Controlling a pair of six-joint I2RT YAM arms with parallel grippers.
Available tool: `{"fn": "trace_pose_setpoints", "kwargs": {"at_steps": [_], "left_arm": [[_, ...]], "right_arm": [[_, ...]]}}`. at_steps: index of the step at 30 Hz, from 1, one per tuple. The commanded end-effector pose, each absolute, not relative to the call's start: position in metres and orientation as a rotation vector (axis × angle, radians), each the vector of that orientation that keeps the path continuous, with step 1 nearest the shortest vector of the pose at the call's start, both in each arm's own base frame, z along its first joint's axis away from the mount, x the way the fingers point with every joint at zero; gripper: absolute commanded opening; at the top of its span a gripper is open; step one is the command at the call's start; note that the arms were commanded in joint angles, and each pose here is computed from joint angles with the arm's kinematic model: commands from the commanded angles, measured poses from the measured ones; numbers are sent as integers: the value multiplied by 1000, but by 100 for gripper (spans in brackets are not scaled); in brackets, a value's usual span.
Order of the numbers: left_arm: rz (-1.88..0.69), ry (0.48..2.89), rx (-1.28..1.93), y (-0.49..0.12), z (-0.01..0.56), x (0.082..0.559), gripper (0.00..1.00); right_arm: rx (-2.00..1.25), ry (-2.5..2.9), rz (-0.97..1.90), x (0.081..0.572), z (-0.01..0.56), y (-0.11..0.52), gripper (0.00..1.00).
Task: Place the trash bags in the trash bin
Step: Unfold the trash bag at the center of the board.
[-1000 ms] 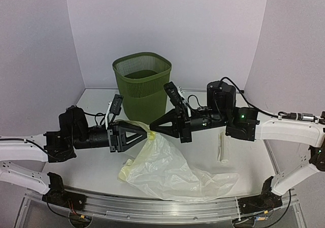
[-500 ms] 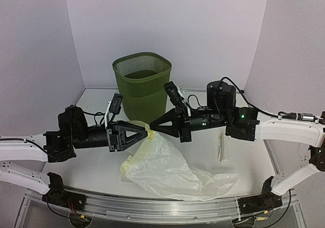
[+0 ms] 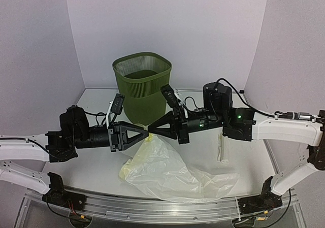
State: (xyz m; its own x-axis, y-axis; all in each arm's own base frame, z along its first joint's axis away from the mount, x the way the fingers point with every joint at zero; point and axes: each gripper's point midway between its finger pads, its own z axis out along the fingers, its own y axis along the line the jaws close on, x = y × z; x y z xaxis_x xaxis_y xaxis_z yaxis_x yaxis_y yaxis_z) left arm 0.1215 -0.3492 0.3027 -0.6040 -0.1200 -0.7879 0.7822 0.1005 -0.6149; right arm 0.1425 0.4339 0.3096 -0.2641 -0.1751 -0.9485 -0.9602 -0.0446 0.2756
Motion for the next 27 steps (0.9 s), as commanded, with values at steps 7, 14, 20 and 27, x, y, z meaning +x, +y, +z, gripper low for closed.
{"fn": "trace_pose_setpoints", "kwargs": {"at_steps": [7,14,20,27], "left_arm": [[-1636,1579,699,-349,324,114,35],[-1614,1597,629,-343,321,121,23],[-1626,1588,656,-343,321,117,0],[-1621,1592,678,-340,319,113,0]], "right_arm": [[-1217,1430,1378,141,338,433,0],[-1232,1424,1403,136,339,432,0],[-1211,1434,1395,140,340,433,0],[-1127,1465,1322,156,344,431,0]]}}
